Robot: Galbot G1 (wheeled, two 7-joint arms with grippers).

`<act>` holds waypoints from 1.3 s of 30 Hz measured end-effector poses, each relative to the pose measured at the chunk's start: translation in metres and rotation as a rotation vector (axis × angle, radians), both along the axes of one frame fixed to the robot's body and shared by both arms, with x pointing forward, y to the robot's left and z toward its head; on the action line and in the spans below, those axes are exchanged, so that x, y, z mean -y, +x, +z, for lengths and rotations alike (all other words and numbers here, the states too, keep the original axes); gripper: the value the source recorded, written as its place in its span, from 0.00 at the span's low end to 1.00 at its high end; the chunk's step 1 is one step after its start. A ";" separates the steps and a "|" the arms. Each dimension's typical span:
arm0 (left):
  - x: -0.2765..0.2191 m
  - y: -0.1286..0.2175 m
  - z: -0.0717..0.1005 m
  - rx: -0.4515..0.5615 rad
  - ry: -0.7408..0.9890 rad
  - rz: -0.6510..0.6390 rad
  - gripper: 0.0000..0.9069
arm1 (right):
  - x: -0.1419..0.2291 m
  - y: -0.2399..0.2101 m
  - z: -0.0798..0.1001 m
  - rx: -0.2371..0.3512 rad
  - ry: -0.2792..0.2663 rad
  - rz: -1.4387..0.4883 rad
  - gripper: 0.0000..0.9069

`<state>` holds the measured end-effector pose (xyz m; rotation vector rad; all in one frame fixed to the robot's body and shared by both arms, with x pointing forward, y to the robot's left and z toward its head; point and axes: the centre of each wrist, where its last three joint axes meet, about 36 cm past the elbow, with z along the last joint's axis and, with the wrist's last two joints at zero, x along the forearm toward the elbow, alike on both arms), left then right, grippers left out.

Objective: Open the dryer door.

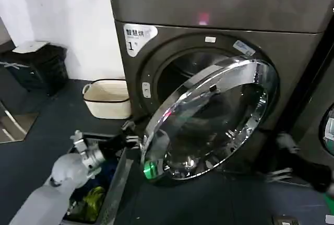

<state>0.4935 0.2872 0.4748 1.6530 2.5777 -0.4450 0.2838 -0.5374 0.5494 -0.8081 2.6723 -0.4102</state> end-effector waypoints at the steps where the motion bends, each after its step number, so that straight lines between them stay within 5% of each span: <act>1: 0.002 0.001 0.000 0.001 0.001 -0.011 1.00 | 0.006 -0.008 0.002 0.010 0.012 -0.053 1.00; 9: 0.026 0.000 0.001 0.005 0.023 -0.124 1.00 | 0.029 -0.059 0.025 0.086 0.115 -0.499 1.00; 16: 0.053 -0.006 0.000 0.015 0.022 -0.234 1.00 | 0.033 -0.095 0.033 0.168 0.079 -0.888 1.00; 21: 0.085 -0.012 -0.002 0.029 0.031 -0.312 1.00 | 0.040 -0.126 0.044 0.147 0.063 -1.065 1.00; 33: 0.161 -0.026 -0.021 0.063 0.048 -0.436 1.00 | 0.096 -0.212 0.092 0.169 0.183 -1.531 1.00; 39: 0.201 -0.027 -0.023 0.094 0.060 -0.472 1.00 | 0.111 -0.250 0.107 0.210 0.180 -1.706 1.00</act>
